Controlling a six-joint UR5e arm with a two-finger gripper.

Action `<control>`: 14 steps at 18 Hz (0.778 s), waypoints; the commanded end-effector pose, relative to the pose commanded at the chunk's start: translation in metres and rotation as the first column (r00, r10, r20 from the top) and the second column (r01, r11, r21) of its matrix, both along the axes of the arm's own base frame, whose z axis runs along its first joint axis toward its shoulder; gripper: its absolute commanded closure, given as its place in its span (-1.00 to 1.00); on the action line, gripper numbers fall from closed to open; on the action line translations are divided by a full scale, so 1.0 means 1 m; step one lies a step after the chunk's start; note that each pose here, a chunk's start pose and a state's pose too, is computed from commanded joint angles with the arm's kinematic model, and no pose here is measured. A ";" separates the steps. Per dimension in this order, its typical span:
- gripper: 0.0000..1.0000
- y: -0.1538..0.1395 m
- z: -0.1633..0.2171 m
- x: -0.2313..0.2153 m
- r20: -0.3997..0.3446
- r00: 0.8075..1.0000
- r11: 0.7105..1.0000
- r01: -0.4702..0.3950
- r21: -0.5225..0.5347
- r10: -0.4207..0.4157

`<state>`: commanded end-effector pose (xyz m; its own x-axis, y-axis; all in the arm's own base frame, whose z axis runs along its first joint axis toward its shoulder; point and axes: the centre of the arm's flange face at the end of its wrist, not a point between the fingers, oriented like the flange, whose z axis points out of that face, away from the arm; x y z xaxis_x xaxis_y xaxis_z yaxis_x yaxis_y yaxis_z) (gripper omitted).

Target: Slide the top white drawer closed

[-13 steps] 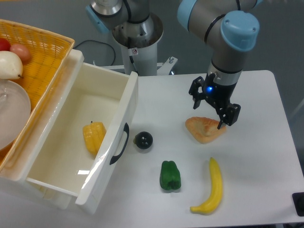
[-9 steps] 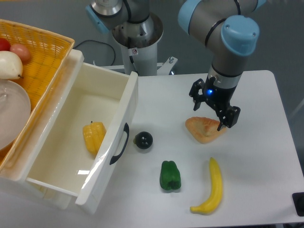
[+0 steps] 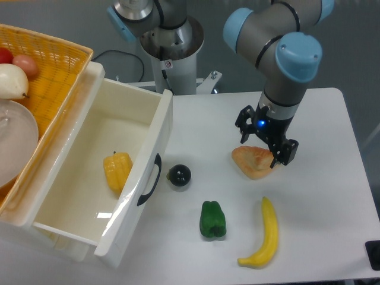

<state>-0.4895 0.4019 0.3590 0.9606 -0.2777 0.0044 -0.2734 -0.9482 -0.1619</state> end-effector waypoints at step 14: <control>-1.00 0.041 -0.021 0.002 -0.020 0.942 0.942 -0.335 -0.010 0.334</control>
